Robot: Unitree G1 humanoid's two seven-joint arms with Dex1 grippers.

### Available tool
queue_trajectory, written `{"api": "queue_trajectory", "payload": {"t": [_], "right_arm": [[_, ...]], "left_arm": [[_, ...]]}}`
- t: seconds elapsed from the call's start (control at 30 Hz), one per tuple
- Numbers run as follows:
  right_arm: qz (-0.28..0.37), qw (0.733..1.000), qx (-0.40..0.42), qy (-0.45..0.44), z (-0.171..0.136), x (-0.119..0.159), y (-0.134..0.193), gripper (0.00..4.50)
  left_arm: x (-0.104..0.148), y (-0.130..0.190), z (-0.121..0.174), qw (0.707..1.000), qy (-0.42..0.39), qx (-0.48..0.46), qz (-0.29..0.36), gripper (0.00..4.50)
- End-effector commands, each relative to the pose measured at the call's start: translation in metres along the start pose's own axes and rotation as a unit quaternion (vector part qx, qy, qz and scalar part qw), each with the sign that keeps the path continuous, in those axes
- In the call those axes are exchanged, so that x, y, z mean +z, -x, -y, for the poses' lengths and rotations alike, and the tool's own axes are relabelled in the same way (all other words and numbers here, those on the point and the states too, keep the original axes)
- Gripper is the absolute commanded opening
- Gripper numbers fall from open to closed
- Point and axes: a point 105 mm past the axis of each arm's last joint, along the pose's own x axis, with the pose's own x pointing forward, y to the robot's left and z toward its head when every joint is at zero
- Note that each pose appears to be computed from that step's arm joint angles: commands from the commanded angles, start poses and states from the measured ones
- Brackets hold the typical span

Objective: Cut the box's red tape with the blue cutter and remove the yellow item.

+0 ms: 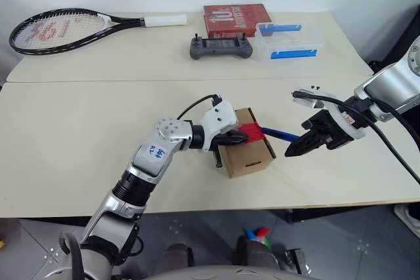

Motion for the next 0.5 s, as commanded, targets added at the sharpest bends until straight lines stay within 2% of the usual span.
{"api": "queue_trajectory", "payload": {"t": [0.03, 0.5], "right_arm": [[-0.02, 0.999, 0.038, 0.02, -0.019, -0.006, 0.004, 0.16], [-0.043, 0.999, 0.017, 0.009, -0.008, -0.02, -0.002, 0.16]], "left_arm": [[-0.046, -0.003, 0.011, 0.995, 0.058, -0.008, -0.077, 0.0], [-0.047, 0.0, 0.011, 0.995, 0.063, 0.0, -0.079, 0.0]]}}
